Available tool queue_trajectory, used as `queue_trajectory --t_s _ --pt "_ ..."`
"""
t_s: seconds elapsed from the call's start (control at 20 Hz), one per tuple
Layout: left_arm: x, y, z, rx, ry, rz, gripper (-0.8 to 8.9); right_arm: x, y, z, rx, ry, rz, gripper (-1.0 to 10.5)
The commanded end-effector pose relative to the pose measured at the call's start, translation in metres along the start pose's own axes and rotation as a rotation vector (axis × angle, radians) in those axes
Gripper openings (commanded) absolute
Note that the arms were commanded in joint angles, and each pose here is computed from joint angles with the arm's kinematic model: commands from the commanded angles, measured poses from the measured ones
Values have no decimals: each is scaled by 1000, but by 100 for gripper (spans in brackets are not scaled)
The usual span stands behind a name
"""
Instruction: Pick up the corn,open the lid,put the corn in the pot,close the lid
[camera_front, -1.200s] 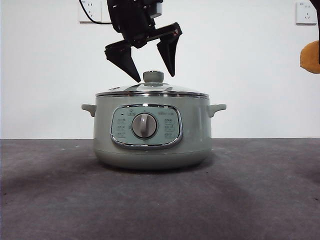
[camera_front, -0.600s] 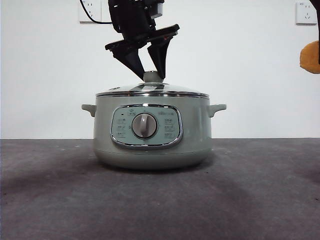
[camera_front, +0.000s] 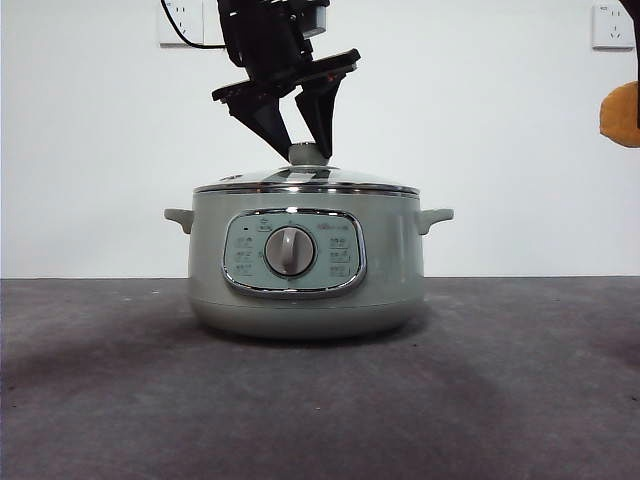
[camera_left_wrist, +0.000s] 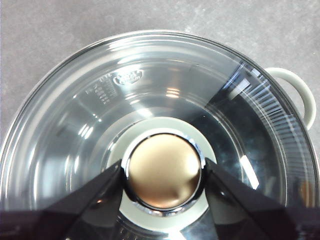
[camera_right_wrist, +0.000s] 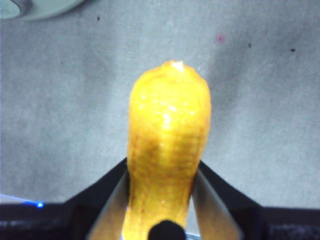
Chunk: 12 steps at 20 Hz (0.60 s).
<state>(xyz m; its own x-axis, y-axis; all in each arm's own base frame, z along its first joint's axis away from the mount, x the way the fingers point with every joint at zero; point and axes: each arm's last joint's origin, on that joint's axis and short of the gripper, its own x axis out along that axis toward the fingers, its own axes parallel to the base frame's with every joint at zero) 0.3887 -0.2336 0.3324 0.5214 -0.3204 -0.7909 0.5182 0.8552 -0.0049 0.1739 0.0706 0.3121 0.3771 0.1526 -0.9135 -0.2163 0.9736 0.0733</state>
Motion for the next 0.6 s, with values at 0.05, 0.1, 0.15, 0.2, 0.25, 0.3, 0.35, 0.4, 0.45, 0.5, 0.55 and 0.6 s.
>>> queue_trajectory --t_s 0.05,0.1,0.15,0.2,0.25,0.3,0.35,0.4,0.45,0.5,0.55,0.6 --pt "13 0 1 13 -11 -1 -12 0 0 1 -10 -5 1 -12" --pt "11 0 2 21 -16 -1 -12 0 0 1 -9 -5 1 -12" --pt "8 0 3 30 -23 -1 -12 0 0 1 -4 -5 1 -12" --pt "4 0 4 32 -33 -1 -12 0 0 1 -1 -5 1 -12" --pt "-2 0 5 32 -49 0 -12 0 0 1 0 -5 1 -12" --pt "-8 0 7 32 -72 0 -12 0 0 1 0 -5 1 -12" --pt "-16 0 9 32 -103 1 -12 0 0 1 0 -5 1 -12" --pt "-24 0 12 32 -135 1 -12 0 0 1 2 -5 1 -12" --pt "-35 0 14 32 -167 2 -12 0 0 1 5 -5 1 -12" --pt "-43 0 16 32 -190 4 -12 0 0 1 9 -5 1 -12" --pt "-54 1 17 31 -215 12 -12 0 0 1 9 -5 1 -12" --pt "-61 2 18 29 -236 14 -12 0 0 1 8 -6 1 -12"
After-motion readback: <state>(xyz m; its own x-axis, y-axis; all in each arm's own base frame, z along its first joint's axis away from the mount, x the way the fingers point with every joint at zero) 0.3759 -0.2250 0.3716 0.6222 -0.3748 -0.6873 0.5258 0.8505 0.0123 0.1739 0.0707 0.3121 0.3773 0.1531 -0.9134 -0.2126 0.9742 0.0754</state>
